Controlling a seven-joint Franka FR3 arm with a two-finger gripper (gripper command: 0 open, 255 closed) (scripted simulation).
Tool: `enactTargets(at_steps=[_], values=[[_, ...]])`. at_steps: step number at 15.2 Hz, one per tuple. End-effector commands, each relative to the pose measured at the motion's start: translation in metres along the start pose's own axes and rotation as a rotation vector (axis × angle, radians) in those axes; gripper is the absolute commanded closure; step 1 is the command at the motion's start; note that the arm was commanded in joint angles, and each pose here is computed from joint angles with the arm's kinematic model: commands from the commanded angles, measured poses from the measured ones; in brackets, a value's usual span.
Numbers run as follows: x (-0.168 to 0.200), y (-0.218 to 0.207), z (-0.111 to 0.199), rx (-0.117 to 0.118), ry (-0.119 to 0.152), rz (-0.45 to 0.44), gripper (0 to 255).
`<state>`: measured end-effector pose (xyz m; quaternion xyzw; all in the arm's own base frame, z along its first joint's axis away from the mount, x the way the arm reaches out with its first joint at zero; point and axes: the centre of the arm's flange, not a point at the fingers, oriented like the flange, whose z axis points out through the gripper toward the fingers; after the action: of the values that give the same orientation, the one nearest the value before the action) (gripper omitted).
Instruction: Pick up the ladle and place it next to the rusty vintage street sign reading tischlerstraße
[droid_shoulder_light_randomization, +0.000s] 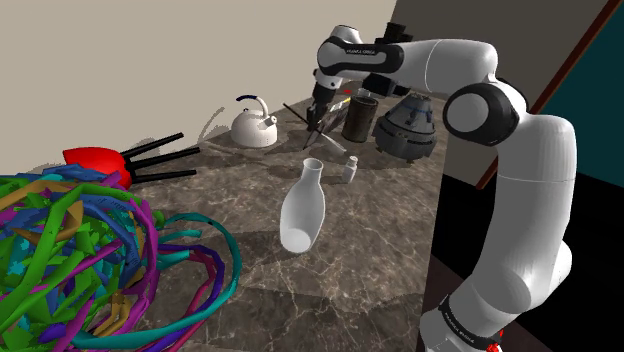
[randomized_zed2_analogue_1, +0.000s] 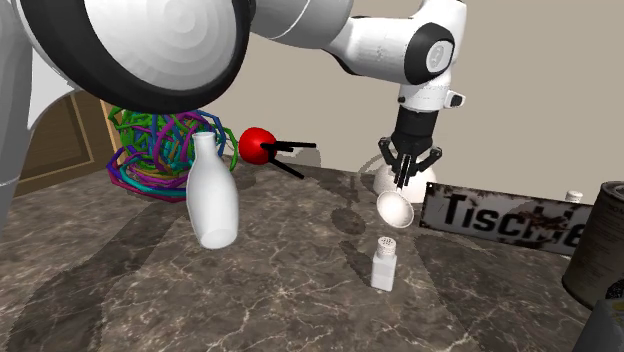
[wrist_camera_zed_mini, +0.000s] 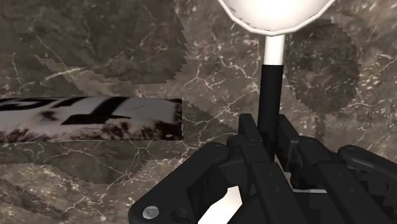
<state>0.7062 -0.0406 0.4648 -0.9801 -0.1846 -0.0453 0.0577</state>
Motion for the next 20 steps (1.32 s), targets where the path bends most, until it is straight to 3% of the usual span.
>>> enactTargets(at_steps=[1,20], values=[[-0.001,0.000,0.011,0.000,0.000,0.000,255],[-0.012,0.009,0.110,0.000,0.000,0.000,255]])
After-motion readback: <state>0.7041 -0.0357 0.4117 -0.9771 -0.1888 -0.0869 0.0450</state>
